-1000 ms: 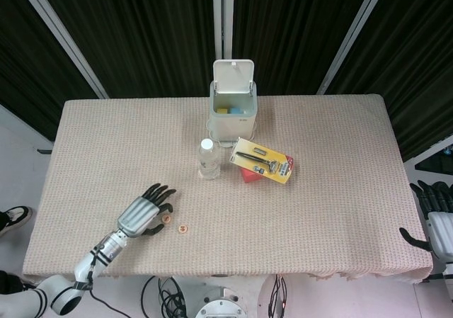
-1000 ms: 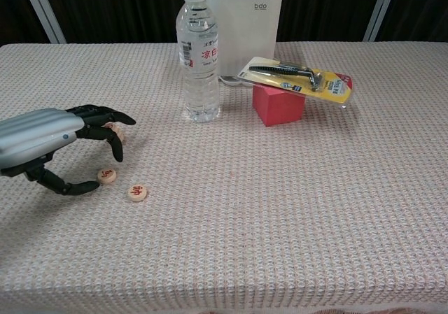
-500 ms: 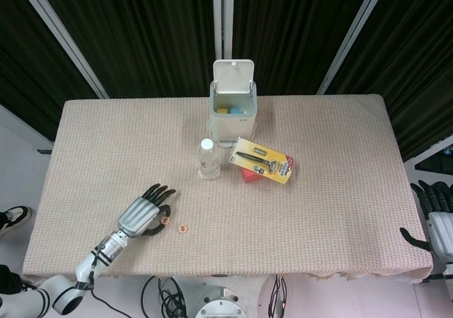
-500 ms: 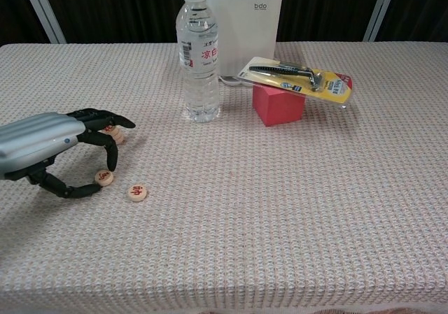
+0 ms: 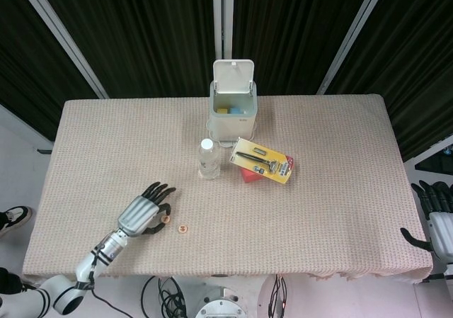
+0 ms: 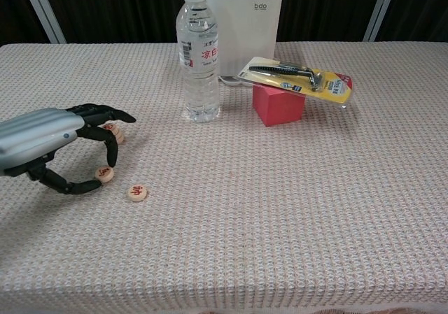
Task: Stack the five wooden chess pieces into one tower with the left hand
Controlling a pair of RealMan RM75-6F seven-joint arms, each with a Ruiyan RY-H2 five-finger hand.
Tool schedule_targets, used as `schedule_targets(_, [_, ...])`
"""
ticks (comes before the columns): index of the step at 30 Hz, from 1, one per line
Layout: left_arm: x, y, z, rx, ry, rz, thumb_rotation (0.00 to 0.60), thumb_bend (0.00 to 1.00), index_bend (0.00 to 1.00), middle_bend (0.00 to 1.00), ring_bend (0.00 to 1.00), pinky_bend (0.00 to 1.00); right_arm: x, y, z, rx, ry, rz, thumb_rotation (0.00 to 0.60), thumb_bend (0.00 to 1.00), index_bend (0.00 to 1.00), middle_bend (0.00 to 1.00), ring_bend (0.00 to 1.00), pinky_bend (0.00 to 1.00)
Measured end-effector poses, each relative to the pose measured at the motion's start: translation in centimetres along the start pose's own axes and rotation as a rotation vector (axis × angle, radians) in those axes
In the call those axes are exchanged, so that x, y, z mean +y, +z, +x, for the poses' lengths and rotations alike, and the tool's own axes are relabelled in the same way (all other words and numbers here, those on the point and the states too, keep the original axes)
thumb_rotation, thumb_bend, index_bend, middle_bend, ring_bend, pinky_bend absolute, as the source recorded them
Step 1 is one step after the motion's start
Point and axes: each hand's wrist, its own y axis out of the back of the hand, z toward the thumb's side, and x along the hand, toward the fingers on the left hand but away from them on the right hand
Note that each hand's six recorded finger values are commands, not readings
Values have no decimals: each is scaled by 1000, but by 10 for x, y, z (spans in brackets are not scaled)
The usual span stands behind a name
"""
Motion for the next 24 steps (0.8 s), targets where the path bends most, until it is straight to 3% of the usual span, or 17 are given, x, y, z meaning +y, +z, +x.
schedule_targets(6, [28,0,3,7,70,-8,600,286,515,68,0,0,0,1,0,2,0,-3,600,176,0,0,0,0])
schedule_targets(11, [47,-13,7,59,103,-27,600,286,515,68,0,0,-1,2,0,9,1,-6,600,176,0,0,0,0])
schedule_targets(17, [49,-24,20,121,67,-103,600,286,515,71,0,0,-1,2,0,11,3,-6,600,176,0,0,0,0])
schedule_targets(24, [45,-28,36,154,17,-125,600,286,513,84,0,0,0,3,-1,17,1,-12,600,176,0,0,0,0])
